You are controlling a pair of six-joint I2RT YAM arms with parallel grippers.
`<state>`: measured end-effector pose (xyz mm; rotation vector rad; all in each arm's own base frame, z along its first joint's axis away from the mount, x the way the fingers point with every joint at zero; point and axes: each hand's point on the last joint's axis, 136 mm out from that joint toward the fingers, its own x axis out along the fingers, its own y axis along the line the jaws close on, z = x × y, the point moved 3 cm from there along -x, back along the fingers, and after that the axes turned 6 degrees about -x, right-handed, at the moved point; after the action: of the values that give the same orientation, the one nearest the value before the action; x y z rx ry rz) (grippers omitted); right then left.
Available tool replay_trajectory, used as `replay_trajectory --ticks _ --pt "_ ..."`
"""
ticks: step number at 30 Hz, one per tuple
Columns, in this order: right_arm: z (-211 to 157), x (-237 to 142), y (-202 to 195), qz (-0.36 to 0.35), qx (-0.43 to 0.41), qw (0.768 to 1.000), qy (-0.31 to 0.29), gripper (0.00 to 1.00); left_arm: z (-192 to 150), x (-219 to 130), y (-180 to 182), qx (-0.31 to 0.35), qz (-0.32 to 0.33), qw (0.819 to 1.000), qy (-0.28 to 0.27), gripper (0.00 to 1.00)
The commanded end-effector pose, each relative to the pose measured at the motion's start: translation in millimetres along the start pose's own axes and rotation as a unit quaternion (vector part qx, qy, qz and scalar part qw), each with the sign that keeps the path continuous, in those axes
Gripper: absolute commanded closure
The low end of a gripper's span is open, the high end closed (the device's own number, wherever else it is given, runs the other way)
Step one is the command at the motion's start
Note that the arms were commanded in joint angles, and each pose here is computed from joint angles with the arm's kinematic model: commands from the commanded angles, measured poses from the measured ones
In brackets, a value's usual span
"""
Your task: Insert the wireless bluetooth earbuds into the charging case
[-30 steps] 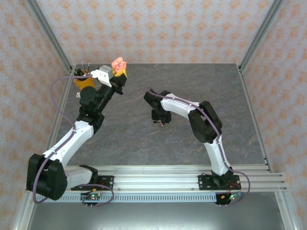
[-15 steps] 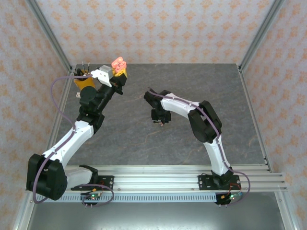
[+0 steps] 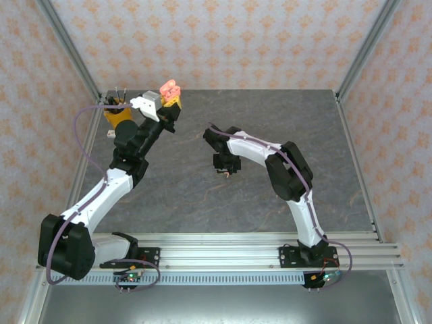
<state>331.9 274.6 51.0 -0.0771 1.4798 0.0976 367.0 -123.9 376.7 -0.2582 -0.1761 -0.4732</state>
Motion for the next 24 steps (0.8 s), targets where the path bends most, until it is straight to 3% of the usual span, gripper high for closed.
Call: replay_trajectory --ticks 1,14,24 --pt "2.3 -0.8 -20.9 -0.033 0.006 0.999 -0.014 0.73 16.4 3.9 -10.7 0.005 -0.019 1.000 -0.016 1.00" --pt "5.2 -25.5 -29.7 -0.037 0.011 0.998 -0.055 0.74 18.0 5.9 -14.2 0.007 -0.022 1.000 -0.015 1.00" --pt "17.6 -83.5 -39.4 -0.017 0.035 0.988 -0.149 0.74 19.6 6.4 -21.4 0.011 -0.038 0.999 -0.009 1.00"
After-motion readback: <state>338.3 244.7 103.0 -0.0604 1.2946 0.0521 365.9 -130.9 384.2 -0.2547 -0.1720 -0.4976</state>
